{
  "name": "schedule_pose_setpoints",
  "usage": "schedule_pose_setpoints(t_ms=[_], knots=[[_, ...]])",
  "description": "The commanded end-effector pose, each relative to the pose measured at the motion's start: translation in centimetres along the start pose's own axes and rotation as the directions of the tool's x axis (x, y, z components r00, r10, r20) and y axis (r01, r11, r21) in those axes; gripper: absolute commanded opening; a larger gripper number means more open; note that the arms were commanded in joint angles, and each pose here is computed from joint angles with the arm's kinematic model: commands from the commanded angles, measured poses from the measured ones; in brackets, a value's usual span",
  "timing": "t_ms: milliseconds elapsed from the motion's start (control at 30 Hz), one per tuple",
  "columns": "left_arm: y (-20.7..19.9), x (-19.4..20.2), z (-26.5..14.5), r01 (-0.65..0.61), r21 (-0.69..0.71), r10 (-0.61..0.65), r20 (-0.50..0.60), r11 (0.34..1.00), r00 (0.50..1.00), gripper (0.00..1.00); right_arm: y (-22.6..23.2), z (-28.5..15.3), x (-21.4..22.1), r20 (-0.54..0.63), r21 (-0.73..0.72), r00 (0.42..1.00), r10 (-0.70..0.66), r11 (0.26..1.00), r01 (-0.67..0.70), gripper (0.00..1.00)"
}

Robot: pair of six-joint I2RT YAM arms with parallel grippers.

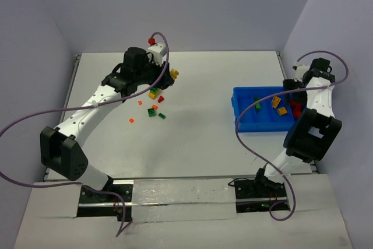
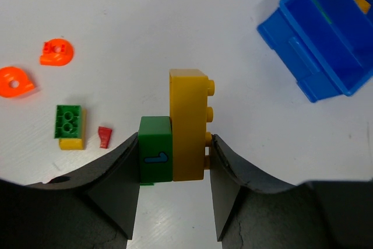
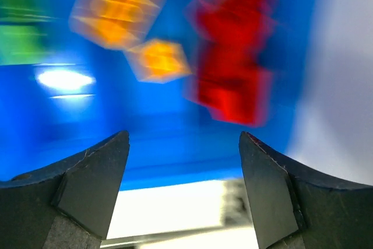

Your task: Sort the legos into containers by color

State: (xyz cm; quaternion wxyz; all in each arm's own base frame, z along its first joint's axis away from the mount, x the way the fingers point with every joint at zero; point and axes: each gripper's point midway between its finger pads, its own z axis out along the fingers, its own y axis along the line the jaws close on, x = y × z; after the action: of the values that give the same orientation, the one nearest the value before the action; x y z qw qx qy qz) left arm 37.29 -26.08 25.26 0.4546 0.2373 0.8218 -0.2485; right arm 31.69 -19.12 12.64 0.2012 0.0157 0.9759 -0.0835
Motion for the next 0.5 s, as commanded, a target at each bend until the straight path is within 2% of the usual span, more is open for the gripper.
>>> schedule_pose_setpoints(t_ms=[0,67,133,200,300,400,467], knots=[[-5.3,-1.7,-2.7,-0.069,0.267,0.046,0.091,0.961,0.995,0.0,10.4,-9.2,-5.7,0.304,-0.357,0.953,0.0,0.927,0.114,0.83],[-7.9,-1.4,-4.1,-0.095,0.411,0.058,0.102,0.907,0.993,0.0,15.0,-12.4,-6.3,0.375,-0.493,0.927,0.015,0.85,0.185,0.83],[-9.0,-0.8,-4.7,-0.1,0.479,0.063,0.094,0.872,0.994,0.0,19.7,-15.9,-6.6,0.457,-0.607,0.889,0.015,0.736,0.3,0.83],[-9.9,-0.6,-5.3,-0.099,0.521,0.057,0.097,0.848,0.994,0.0,22.6,-17.9,-6.6,0.47,-0.682,0.881,0.049,0.654,0.328,0.82],[-8.3,-0.4,-4.6,-0.098,0.393,0.062,0.103,0.914,0.993,0.0,27.4,-20.4,-6.7,0.463,-0.763,0.884,0.063,0.537,0.361,0.83],[-6.1,-0.5,-3.7,-0.138,0.222,0.115,0.112,0.965,0.987,0.0,30.7,-21.2,-6.4,0.305,-0.872,0.943,0.13,0.435,0.222,0.86],[-5.8,-0.5,-3.7,-0.17,0.166,0.152,0.116,0.971,0.982,0.0,32.7,-21.3,-5.9,0.232,-0.911,0.965,0.126,0.377,0.169,0.86]])
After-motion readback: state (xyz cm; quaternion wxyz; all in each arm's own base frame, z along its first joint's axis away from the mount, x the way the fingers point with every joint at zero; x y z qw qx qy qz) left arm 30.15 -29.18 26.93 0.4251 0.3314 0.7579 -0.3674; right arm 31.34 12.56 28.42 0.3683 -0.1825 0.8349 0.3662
